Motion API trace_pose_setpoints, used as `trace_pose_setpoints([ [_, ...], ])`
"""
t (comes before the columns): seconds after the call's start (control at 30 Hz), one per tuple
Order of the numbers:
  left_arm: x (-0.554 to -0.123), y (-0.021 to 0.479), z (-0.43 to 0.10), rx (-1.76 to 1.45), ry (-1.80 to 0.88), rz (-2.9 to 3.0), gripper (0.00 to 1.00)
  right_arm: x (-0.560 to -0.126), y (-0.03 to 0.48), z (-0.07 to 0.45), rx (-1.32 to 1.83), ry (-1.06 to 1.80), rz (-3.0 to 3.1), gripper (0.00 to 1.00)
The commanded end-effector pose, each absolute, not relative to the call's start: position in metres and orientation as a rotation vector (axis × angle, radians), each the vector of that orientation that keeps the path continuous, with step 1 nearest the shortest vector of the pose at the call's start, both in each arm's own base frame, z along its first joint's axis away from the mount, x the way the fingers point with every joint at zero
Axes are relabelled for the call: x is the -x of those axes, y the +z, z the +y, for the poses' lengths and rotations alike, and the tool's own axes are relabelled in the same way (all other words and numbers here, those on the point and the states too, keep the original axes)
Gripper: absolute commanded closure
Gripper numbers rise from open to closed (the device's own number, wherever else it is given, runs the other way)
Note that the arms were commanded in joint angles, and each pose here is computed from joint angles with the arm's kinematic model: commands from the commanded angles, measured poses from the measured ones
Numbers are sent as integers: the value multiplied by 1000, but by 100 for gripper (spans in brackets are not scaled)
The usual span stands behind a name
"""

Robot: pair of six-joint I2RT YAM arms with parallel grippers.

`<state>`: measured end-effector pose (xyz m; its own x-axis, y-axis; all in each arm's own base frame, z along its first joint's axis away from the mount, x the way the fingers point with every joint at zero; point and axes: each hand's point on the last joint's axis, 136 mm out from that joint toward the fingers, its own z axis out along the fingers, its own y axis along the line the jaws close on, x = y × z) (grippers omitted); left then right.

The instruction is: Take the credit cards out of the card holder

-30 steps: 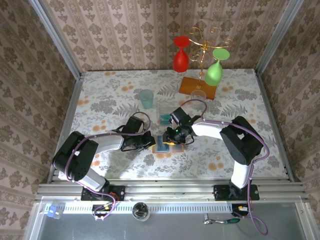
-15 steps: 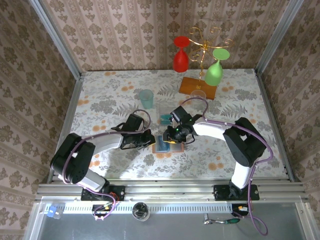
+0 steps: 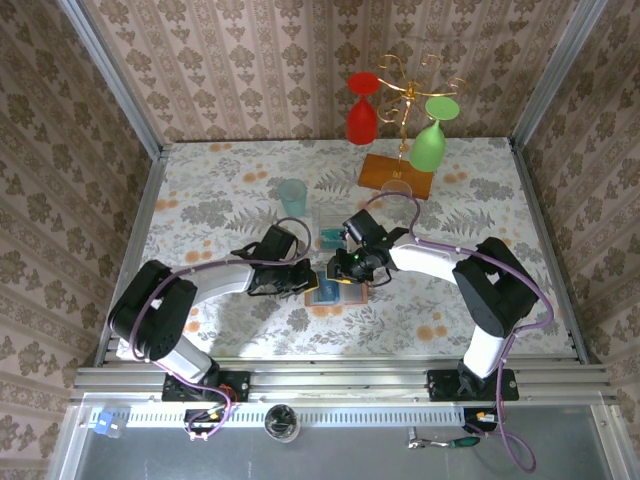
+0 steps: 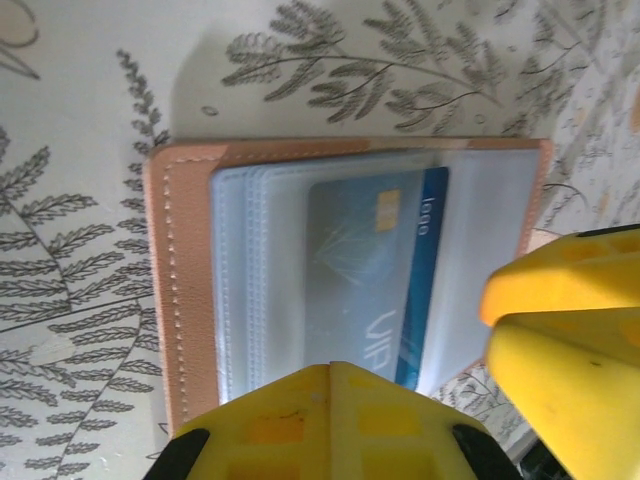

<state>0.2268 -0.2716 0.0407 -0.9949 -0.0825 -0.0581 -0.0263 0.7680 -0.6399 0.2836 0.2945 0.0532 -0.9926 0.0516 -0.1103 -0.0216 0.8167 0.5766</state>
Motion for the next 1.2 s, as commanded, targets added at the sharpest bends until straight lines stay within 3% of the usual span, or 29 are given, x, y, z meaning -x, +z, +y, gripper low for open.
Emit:
trace_pose_setpoints([
  [0.0,-231,40,-271,59,-992,2874,100,-280,53,288,-31,895,2888,71],
  [1.17,-230,47,-275,44,-992,2878,100,-272,24,287,-51,915,2939,71],
])
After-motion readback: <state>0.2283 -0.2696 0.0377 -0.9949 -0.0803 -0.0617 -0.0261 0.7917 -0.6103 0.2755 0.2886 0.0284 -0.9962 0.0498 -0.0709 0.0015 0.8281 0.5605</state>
